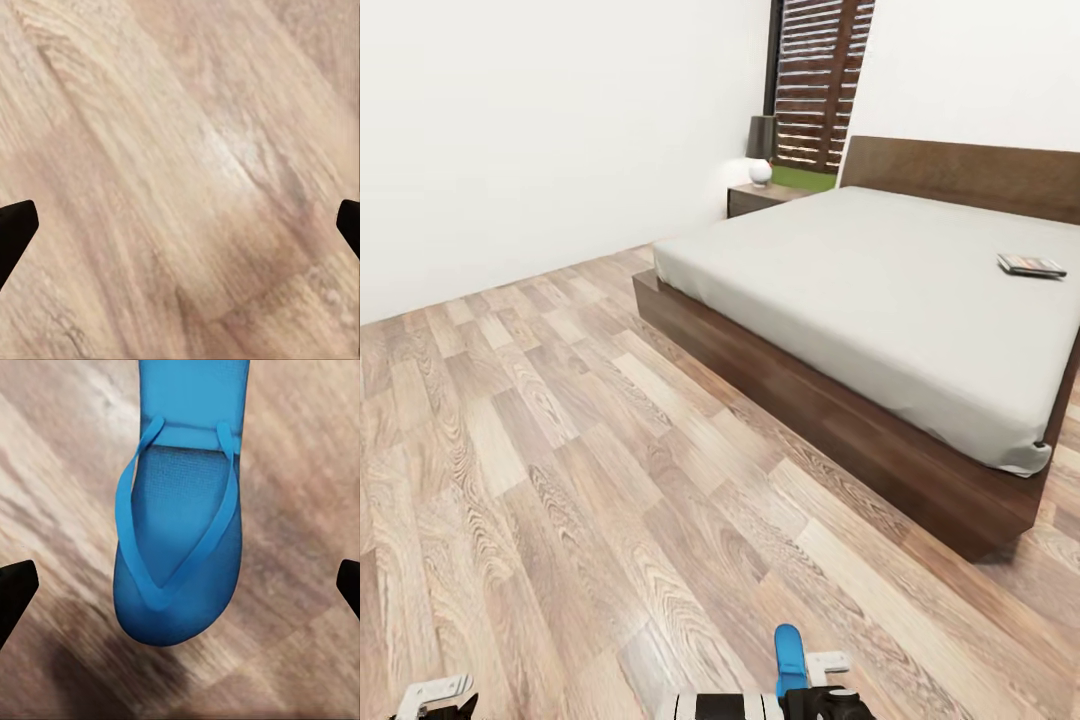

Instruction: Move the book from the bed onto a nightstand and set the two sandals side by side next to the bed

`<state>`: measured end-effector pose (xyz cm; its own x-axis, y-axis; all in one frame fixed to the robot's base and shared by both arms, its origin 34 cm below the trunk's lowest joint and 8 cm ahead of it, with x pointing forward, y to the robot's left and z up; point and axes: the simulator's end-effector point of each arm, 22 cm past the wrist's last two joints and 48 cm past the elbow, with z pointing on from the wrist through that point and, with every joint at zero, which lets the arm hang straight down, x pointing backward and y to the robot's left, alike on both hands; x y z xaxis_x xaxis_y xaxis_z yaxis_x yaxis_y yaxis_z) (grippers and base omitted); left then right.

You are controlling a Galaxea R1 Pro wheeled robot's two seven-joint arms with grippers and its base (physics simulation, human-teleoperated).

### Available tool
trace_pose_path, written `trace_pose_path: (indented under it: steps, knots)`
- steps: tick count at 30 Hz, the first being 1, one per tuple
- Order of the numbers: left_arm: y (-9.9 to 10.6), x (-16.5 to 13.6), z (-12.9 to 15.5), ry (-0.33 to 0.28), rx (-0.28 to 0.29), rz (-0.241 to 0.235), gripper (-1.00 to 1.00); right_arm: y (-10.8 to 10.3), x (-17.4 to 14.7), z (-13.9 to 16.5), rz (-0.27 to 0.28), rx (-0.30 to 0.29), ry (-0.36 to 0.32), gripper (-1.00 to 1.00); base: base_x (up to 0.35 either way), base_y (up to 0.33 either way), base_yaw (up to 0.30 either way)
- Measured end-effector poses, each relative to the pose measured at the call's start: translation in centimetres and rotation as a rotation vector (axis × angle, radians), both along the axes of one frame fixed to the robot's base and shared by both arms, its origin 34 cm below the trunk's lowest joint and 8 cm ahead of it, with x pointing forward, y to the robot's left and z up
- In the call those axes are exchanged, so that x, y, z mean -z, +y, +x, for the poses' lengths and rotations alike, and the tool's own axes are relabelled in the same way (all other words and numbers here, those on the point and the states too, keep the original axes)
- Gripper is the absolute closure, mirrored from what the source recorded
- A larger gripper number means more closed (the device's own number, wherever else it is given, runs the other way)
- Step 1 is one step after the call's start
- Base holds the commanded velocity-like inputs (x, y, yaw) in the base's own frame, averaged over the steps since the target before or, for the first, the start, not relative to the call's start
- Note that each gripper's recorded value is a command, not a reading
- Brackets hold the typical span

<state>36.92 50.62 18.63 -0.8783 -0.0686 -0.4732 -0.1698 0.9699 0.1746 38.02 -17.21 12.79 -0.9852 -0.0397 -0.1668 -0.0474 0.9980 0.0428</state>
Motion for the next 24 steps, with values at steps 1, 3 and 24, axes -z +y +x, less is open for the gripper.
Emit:
trace_pose_path:
  steps: [1, 3, 24]
  knots:
    - [-0.1, -0.1, 0.4, -0.008, 0.005, -0.001, -1.00, 0.0, 0.0, 0.0, 0.000, 0.000, 0.000, -1.00, 0.000, 0.000, 0.000]
    - [-0.4, -0.5, 1.3, -0.024, 0.013, -0.003, -1.00, 0.0, 0.0, 0.0, 0.000, -0.001, 0.000, -1.00, 0.000, 0.000, 0.000]
    - [-1.6, -14.9, 16.0, -0.078, 0.006, -0.093, -1.00, -0.1, 0.1, 0.5, -0.002, 0.000, -0.001, -1.00, 0.000, 0.000, 0.000]
